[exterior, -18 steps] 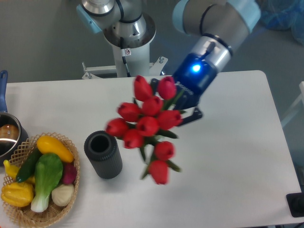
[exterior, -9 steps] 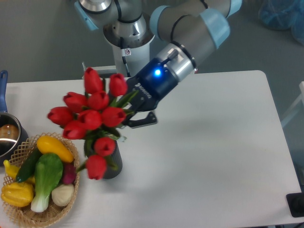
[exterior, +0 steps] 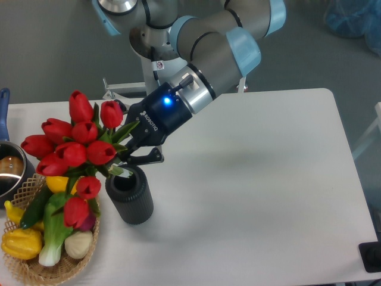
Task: Insert the flowers into the vase
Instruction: 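Lower the tulip stems into the vase opening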
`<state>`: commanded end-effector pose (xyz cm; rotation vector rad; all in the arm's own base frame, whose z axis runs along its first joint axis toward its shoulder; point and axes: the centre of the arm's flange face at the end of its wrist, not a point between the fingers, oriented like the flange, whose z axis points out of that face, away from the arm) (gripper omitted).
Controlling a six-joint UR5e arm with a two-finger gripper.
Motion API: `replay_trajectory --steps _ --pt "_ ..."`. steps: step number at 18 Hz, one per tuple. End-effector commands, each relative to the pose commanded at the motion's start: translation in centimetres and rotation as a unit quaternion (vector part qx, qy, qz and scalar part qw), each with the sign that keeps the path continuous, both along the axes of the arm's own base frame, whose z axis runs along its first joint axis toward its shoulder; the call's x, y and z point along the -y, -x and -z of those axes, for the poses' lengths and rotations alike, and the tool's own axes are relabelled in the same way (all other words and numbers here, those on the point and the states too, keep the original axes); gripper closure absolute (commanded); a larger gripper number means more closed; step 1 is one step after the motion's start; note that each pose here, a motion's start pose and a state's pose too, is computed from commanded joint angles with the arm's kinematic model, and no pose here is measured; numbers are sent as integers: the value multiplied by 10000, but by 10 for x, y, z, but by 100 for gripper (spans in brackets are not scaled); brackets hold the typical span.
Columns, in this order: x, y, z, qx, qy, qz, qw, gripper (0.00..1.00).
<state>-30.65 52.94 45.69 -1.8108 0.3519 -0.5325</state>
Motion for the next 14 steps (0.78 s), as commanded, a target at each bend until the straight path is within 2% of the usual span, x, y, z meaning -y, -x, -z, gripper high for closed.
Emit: replay_trajectory --steps 4,7,14 --pt "5 -4 24 -67 -277 171 9994 74" --pt "8 1 24 -123 -530 215 9983 74" --pt "18 9 35 -21 -507 111 9986 73"
